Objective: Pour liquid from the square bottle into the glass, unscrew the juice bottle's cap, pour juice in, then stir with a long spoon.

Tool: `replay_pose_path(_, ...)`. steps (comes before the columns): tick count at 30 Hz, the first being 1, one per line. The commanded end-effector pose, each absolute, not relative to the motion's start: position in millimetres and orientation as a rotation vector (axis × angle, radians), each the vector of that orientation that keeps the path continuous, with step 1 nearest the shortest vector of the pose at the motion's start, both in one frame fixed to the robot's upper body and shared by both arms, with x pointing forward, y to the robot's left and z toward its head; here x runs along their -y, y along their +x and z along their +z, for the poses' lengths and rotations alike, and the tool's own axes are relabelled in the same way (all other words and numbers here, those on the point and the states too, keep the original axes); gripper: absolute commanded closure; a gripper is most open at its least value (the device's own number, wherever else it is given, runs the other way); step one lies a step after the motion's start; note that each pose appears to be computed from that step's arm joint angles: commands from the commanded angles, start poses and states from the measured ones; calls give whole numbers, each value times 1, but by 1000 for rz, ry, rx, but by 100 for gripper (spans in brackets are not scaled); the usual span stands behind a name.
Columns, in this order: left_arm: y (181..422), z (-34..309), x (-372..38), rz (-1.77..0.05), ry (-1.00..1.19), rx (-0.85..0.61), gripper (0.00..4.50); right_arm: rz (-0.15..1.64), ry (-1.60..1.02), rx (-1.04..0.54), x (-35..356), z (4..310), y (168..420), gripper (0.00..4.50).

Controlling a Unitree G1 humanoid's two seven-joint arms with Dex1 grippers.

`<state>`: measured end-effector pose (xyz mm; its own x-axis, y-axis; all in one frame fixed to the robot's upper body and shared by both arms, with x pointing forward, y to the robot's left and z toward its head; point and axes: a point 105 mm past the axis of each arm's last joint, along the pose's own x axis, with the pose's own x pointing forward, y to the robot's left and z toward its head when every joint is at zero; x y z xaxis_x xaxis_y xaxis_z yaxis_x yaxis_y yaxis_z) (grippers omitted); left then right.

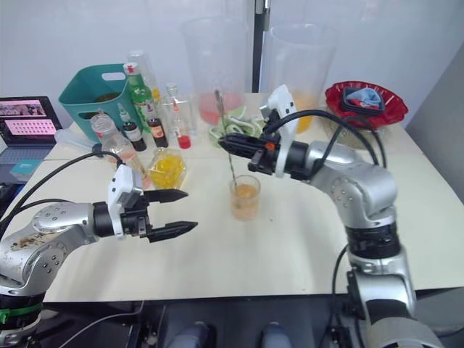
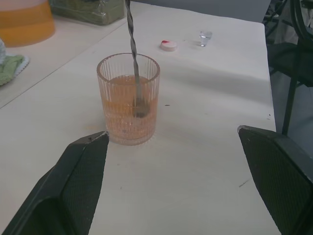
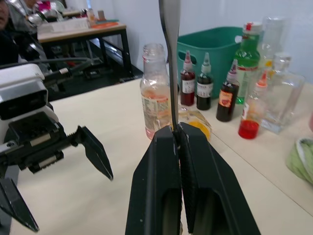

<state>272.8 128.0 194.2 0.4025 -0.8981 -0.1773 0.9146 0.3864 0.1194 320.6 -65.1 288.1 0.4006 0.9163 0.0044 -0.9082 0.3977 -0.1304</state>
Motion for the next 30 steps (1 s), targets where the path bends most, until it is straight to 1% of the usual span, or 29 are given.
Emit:
replay_pose_path(1, 272, 203, -124, -1173, 253, -53, 5, 1182, -185, 139, 66, 312, 305, 450)
replay_pose_path(4, 274, 203, -124, -1177, 255, -51, 5, 1155, -267, 94, 71, 305, 307, 450)
replay_pose_path(8, 274, 204, -124, -1180, 257, -51, 5, 1092, -312, 87, 79, 296, 317, 450)
replay_pose_path(12, 274, 205, -125, -1177, 261, -50, 5, 1059, -304, 137, 78, 297, 326, 450)
replay_pose_path(16, 275, 206, -125, -1176, 266, -49, 5, 1010, -337, 181, 79, 291, 337, 450)
replay_pose_path(20, 276, 207, -124, -1177, 270, -47, 5, 979, -320, 245, 78, 293, 344, 450)
replay_pose_path(23, 276, 207, -124, -1178, 274, -46, 5, 988, -292, 286, 73, 294, 345, 450)
replay_pose_path(30, 278, 206, -123, -1180, 281, -46, 5, 1069, -193, 324, 58, 295, 336, 450)
